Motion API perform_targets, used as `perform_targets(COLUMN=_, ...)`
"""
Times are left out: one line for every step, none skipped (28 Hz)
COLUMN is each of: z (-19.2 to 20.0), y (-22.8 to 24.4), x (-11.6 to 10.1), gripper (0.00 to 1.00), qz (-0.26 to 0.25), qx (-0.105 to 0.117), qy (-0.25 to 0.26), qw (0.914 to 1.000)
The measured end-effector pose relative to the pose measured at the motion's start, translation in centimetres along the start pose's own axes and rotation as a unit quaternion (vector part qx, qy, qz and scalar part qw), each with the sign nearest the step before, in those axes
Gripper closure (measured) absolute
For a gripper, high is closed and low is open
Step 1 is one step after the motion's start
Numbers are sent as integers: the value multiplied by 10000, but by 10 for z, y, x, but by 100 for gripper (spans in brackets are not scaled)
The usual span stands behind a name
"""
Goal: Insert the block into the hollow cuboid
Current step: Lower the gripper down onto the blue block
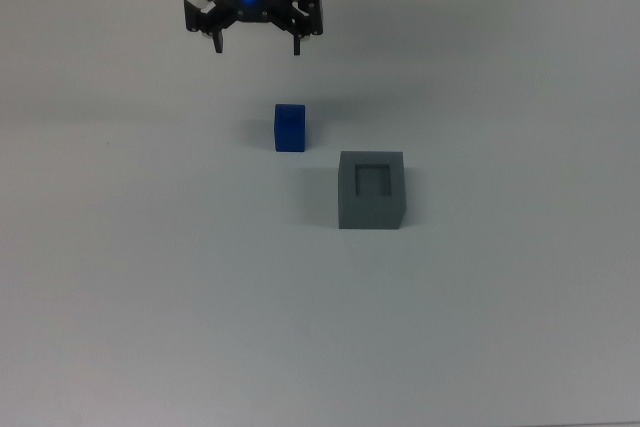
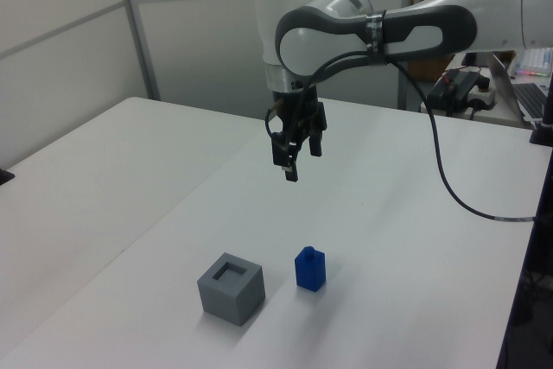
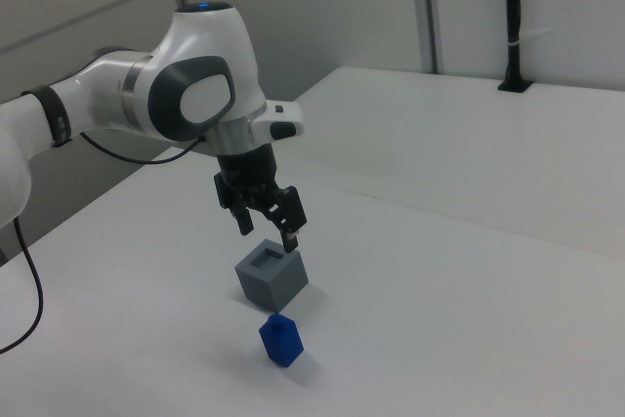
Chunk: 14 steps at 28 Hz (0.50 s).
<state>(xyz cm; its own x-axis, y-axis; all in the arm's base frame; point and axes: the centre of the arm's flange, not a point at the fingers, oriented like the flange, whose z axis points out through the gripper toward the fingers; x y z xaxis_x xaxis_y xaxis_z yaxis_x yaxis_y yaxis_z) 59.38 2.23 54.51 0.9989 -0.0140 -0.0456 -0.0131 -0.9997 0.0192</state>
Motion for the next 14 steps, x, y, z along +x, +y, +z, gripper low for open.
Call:
perform_targets(z=0, y=0, x=0, gripper=0, qz=-1, qx=0, qy=0, qw=10000)
perform_targets(z=0, y=0, x=1, gripper=0, qz=5, qx=2, qy=33, qw=10000)
perform_targets(z=-1, y=2, x=4, gripper=0, qz=24, qx=11, qy=198, qw=9998)
perform_targets(z=0, y=4, x=8, gripper=0, qz=41, qx=19, qy=358, qw=9993)
perform_targets(z=3, y=6, x=11, gripper=0, qz=58, qx=24, qy=467, qw=9989)
perform_targets(z=8, y=9, x=12, gripper=0, qz=78, qx=26, qy=519, qw=9986)
perform_targets(z=18, y=12, x=13, gripper=0, qz=95, qx=26, qy=523, qw=9986)
perform_targets(z=27, y=11, x=13, gripper=0, qz=88, qx=25, qy=501, qw=9987)
perform_targets(z=37, y=9, x=13, gripper=0, qz=62, qx=26, qy=469, qw=9989)
perform_targets(z=48, y=5, x=12, gripper=0, qz=29, qx=27, qy=438, qw=9990)
perform_targets(z=61, y=-1, x=11, gripper=0, qz=-23, qx=25, qy=408, qw=9992)
perform_targets(z=74, y=-7, x=8, gripper=0, qz=-88, qx=12, qy=375, qw=9993)
perform_targets(z=93, y=-16, x=5, gripper=0, qz=-178, qx=-22, qy=321, qw=9993)
perform_targets(z=105, y=-21, x=2, gripper=0, qz=-237, qx=-52, qy=282, qw=9993)
